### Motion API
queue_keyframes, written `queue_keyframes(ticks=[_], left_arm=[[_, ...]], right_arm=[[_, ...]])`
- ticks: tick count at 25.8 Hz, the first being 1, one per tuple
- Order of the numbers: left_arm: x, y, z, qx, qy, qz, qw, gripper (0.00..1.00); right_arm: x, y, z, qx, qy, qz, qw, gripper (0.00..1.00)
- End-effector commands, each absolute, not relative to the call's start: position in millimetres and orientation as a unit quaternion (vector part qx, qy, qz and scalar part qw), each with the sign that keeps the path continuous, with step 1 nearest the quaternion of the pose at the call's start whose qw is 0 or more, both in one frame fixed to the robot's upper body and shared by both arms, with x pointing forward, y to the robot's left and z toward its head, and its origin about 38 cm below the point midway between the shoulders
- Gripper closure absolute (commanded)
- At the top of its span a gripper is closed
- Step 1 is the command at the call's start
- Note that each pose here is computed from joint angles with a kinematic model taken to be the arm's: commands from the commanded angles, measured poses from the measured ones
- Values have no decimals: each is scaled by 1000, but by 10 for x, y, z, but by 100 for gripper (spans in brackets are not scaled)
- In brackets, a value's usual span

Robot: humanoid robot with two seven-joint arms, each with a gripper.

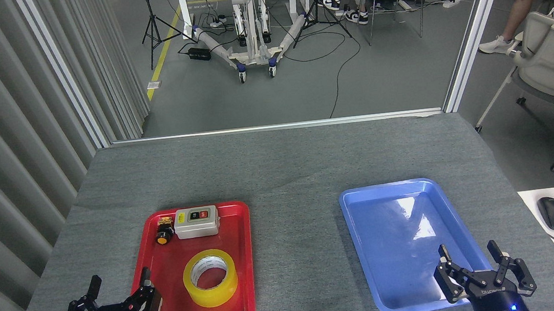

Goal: Place and move tape with both arms
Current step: 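Open the left gripper and move it toward the yellow tape roll, then reach the left gripper over the tape roll in the red tray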

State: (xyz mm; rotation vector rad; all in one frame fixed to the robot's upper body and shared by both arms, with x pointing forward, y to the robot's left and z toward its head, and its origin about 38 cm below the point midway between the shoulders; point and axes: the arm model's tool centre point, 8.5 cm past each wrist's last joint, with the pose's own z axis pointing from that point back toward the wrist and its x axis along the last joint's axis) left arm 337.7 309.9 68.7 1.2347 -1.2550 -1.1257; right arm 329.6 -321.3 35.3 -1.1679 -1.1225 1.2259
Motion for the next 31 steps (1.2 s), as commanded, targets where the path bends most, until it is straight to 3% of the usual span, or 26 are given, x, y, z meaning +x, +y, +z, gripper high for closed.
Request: queue_keyframes(ticks=[1,23,26,31], left_arm=[[3368,3097,706,513,-520,-464,501,0],[3413,2865,979,504,-556,-456,479,0],[3431,2761,905,458,-531,-504,505,0],[3469,2412,605,294,-408,-635,586,0]], right_arm=[[3298,-3184,344,-486,-470,517,525,0],[3278,-3234,343,-488,-466,524,520,0],[3278,-3233,343,-487,-466,525,520,0],[3277,-3233,341,-487,-466,525,520,0]])
